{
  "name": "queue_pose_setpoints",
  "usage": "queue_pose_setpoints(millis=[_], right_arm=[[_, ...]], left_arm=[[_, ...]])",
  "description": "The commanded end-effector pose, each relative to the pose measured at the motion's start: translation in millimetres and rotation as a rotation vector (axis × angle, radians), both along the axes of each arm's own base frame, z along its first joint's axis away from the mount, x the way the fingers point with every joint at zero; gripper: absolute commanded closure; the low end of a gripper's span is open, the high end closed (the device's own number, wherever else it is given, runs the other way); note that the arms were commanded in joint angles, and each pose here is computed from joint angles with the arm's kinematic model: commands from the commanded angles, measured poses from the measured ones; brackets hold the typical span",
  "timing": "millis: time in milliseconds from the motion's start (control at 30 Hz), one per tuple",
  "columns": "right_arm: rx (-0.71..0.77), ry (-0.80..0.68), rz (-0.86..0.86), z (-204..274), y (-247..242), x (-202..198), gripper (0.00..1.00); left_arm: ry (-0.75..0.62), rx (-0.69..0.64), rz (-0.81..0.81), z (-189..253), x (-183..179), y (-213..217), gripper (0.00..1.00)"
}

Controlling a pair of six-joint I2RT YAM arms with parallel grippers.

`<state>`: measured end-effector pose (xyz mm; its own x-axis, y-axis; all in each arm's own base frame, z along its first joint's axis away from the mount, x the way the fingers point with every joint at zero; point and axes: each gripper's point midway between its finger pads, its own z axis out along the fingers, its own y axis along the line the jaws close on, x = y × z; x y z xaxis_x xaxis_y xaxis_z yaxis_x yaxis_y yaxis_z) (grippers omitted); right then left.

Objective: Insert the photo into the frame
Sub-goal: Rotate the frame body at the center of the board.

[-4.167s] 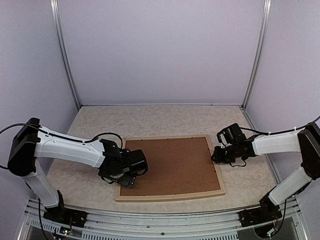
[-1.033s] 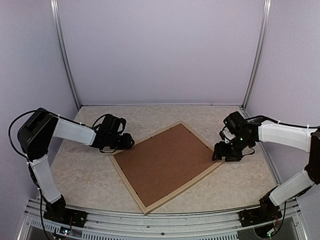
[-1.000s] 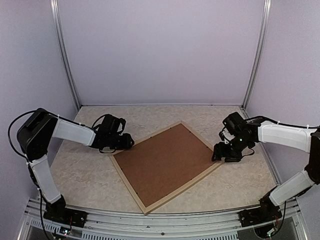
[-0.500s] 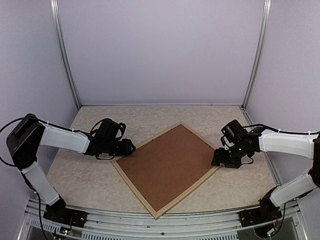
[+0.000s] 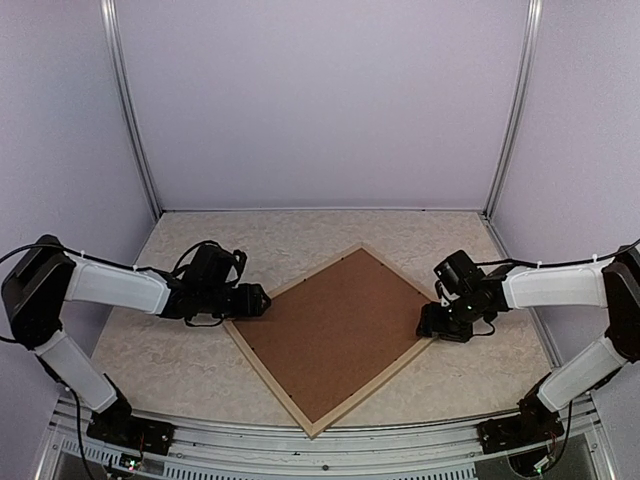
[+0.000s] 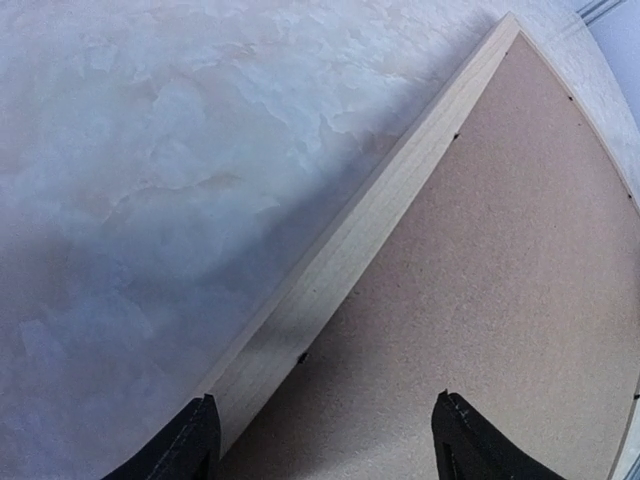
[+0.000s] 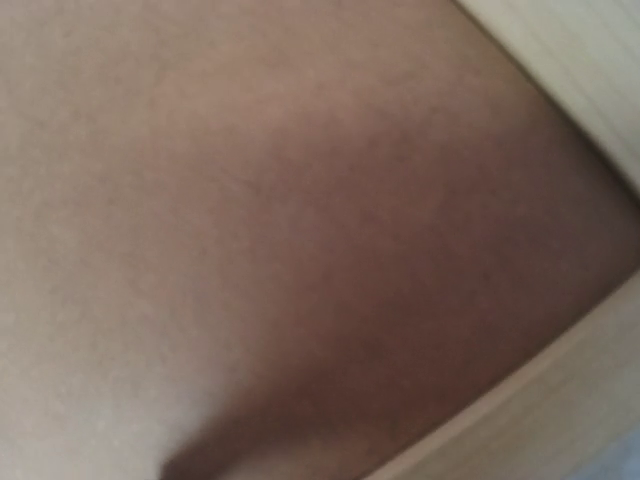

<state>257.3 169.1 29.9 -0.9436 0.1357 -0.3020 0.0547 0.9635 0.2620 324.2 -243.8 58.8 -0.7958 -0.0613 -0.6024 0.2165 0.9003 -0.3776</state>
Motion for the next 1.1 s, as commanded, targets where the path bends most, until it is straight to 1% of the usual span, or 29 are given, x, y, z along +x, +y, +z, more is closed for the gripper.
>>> queue_pose_setpoints(millis=[0,133,200,300,433,533,667,767,900,1067], right_arm=[[-0.063,-0.031,0.008,-6,-1,15,0.36],[-0.142,-0.027,0.011,-13,-11,25,0.41],[-0.156,-0.026,0.015,-16,-15,30,0.46],[-0.174,-0.03,0.027,-17,-21,39,0.53],[-0.208,-0.058,0.061,-10,-30,57,0.63],[-0.227,-0.08,0.118,-7,-33,71,0.68],[-0.28,-0.074,0.198,-11,-38,84,0.72],[-0.311,-0.078,0.245,-14,-40,92,0.75],[-0.302,-0.087,0.327,-18,-33,102,0.79],[-0.243,-0.111,0.413,-16,-11,117,0.83]], left_arm=[[-0.062,0.083,0.055,14,16,12,0.21],[-0.087,0.122,0.062,17,32,12,0.14],[-0.097,0.127,0.054,19,43,9,0.12],[-0.069,0.173,0.043,8,53,10,0.11],[-0.009,0.209,0.003,-19,58,5,0.13],[0.022,0.192,-0.034,-32,54,-3,0.19],[0.041,0.168,-0.104,-39,40,-18,0.28],[0.054,0.156,-0.185,-40,21,-32,0.32],[0.081,0.135,-0.264,-40,-13,-45,0.34],[0.152,0.093,-0.306,-44,-63,-48,0.35]])
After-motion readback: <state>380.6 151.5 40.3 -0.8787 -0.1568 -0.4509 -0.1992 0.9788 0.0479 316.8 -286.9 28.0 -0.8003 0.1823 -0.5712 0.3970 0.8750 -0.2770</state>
